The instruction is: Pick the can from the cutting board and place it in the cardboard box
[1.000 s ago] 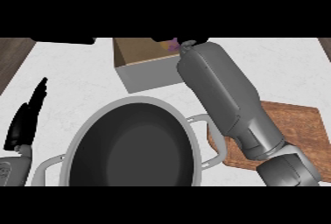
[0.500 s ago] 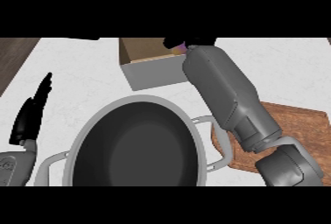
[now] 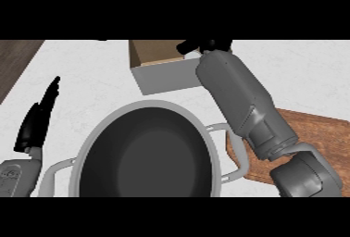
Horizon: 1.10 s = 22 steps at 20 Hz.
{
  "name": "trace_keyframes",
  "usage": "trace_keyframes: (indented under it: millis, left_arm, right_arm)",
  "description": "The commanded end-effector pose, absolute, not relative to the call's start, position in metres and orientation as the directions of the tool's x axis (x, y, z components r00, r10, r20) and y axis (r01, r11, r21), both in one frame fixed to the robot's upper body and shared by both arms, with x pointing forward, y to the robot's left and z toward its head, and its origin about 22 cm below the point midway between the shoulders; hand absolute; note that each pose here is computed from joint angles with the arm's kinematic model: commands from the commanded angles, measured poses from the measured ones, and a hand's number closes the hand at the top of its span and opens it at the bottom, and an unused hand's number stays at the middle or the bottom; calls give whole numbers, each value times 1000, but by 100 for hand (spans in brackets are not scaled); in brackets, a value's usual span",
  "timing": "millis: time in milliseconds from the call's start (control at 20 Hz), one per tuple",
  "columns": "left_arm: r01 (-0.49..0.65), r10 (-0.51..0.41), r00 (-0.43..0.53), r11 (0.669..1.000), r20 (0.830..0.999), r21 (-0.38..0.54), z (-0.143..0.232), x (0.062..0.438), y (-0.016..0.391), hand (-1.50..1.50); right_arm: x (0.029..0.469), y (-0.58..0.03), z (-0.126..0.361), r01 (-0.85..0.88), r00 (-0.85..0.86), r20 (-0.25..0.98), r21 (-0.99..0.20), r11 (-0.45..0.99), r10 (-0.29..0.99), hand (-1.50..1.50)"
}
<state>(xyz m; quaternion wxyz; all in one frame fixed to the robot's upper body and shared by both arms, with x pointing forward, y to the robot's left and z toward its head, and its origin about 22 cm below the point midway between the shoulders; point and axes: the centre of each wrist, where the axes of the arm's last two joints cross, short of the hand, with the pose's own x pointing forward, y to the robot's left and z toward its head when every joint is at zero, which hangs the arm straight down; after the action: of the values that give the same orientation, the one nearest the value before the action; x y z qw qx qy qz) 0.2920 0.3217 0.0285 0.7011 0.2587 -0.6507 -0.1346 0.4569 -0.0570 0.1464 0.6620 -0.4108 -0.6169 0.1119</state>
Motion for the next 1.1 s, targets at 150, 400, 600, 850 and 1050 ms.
trace_keyframes:
  millis: [150,400,600,850,1050]
  left_arm:
    - [-143,-518,131,834,845,533,29,294,325,0]
    - [-171,-521,155,823,839,542,17,276,334,0]
    - [-195,-504,182,823,844,534,22,278,356,0]
    - [-211,-508,209,811,836,545,23,262,365,0]
    - [-233,-504,237,800,830,553,11,236,368,0]
  right_arm:
    - [458,-55,159,541,58,803,-524,658,593,-150]
    - [463,-74,168,598,-8,873,-386,703,487,-150]
    - [459,-80,153,581,-68,900,-315,750,431,-150]
    - [455,-120,128,603,-55,917,-286,745,396,-150]
    - [440,-145,110,603,0,907,-337,723,422,-150]
